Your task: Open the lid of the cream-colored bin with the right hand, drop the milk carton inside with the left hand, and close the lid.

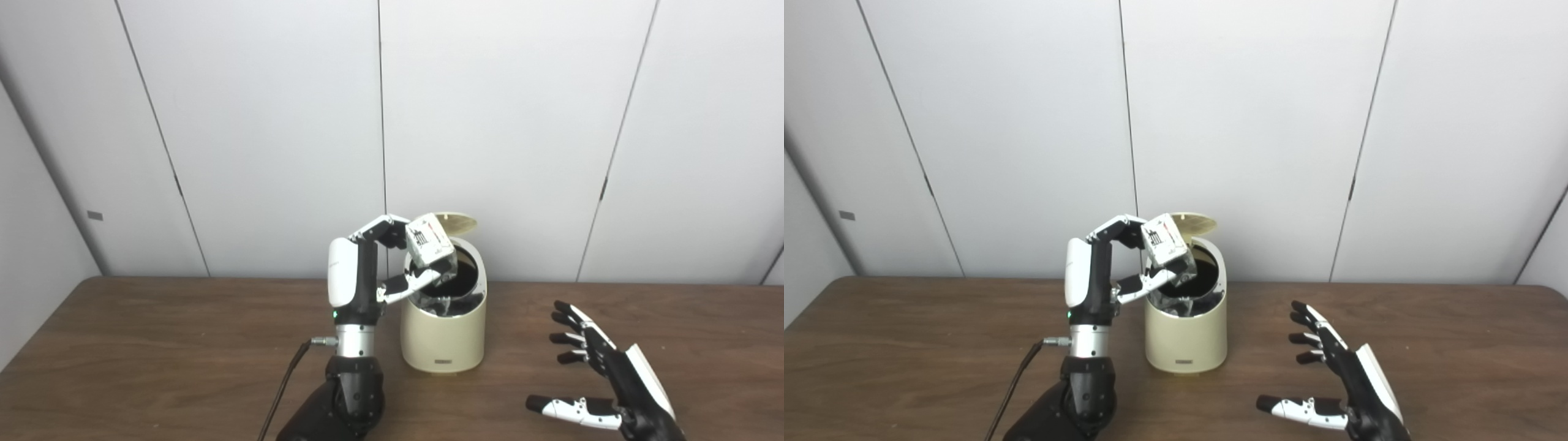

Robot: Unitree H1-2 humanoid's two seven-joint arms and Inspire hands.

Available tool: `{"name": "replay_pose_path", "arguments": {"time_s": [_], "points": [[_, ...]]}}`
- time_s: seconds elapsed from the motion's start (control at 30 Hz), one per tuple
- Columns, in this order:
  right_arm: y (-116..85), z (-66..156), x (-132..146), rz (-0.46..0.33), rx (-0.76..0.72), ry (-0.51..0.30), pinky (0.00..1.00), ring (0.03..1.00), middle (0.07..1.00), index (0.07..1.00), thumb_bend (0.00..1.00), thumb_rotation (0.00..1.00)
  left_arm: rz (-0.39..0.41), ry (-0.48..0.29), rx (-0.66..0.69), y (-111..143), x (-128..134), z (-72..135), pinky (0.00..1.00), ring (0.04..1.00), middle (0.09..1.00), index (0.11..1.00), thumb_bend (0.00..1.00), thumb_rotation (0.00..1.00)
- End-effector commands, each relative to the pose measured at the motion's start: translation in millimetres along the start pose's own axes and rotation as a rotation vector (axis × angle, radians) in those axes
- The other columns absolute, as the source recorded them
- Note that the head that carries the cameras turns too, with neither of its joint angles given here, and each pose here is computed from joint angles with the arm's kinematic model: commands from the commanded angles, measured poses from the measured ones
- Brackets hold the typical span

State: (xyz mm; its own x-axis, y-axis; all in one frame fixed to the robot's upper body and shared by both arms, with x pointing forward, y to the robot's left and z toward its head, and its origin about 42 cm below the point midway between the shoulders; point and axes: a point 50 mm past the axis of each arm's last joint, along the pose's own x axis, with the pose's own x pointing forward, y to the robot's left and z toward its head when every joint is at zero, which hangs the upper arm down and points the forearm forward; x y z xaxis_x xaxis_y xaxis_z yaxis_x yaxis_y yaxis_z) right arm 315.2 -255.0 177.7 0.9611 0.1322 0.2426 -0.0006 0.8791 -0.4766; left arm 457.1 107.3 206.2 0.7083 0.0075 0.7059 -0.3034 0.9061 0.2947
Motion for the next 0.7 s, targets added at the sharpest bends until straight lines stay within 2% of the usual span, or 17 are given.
{"name": "replay_pose_path", "arguments": {"time_s": [0.0,0.1,0.37,0.67], "points": [[-5.8,14.8,10.1,-0.029,-0.003,-0.082,0.66,0.786,0.88,0.901,0.77,0.25,0.017,-0.065,-0.029,1.2,21.0,14.2,0.48,0.492,0.488,0.516,0.51,0.0],[-6.1,16.0,9.5,-0.032,-0.002,-0.082,0.66,0.792,0.878,0.899,0.77,0.24,0.008,-0.053,-0.029,0.7,18.7,12.8,0.48,0.546,0.481,0.514,0.52,0.0],[-6.0,17.6,9.4,-0.032,0.003,-0.091,0.67,0.79,0.879,0.899,0.78,0.26,-0.026,-0.025,-0.01,-0.2,11.8,6.9,0.47,0.553,0.482,0.514,0.52,0.0],[-5.7,17.4,8.9,-0.033,0.014,-0.087,0.66,0.798,0.885,0.901,0.77,0.24,-0.116,0.015,0.004,-1.4,4.4,-0.4,0.48,0.579,0.492,0.506,0.52,0.0]]}}
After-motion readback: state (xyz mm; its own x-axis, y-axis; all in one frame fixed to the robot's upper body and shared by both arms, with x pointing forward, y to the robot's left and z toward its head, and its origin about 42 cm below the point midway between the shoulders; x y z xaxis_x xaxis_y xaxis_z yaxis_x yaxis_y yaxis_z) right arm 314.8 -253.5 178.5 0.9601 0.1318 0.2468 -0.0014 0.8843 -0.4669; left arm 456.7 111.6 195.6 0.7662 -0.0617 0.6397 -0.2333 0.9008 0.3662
